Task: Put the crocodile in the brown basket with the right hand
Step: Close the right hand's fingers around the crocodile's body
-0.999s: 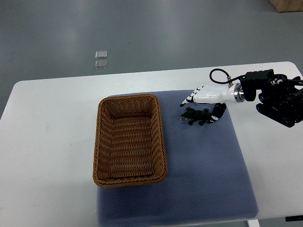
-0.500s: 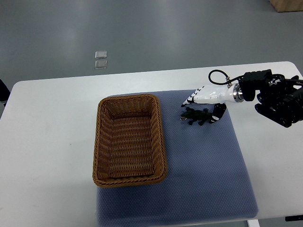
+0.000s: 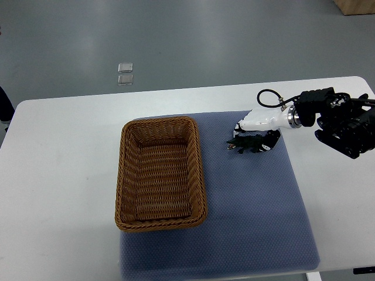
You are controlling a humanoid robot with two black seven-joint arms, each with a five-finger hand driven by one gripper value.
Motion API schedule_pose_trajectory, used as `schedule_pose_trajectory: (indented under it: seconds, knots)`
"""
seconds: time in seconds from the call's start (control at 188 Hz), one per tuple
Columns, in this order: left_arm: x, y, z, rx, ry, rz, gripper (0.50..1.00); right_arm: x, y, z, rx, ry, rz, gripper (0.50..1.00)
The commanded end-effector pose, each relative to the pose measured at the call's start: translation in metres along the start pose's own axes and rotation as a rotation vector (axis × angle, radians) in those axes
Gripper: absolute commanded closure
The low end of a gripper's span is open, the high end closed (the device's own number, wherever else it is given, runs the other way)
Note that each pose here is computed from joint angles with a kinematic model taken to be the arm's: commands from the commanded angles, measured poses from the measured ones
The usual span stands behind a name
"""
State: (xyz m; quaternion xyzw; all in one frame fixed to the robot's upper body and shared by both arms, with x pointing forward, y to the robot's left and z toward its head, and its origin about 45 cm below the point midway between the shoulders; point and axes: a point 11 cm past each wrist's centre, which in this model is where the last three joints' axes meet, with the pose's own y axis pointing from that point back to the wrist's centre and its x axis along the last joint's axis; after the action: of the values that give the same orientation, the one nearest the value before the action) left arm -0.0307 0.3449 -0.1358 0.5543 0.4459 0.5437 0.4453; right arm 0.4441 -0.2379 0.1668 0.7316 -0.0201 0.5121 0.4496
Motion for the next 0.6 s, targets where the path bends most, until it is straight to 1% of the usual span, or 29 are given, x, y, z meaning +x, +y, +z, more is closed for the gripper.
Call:
schedule_pose_trajectory:
  seconds: [0.0, 0.048, 0.17, 0.595]
  knots:
    - [0.0, 0.0, 0.0, 0.001, 0.0, 0.0, 0.5, 0.0, -0.001, 0.0, 0.0, 0.002, 0.0, 0.899]
    - [0.0, 0.0, 0.0, -0.001, 0.0, 0.0, 0.5, 0.001, 0.0, 0.0, 0.0, 0.003, 0.001, 0.928]
    - [0.0, 0.0, 0.0, -0.001, 0.0, 0.0, 0.5, 0.005, 0.0, 0.0, -0.001, 0.006, 0.007, 0.951]
    - [0.0, 0.0, 0.0, -0.001, 0.0, 0.0, 0.5, 0.012, 0.001, 0.001, -0.004, -0.003, 0.029, 0.951]
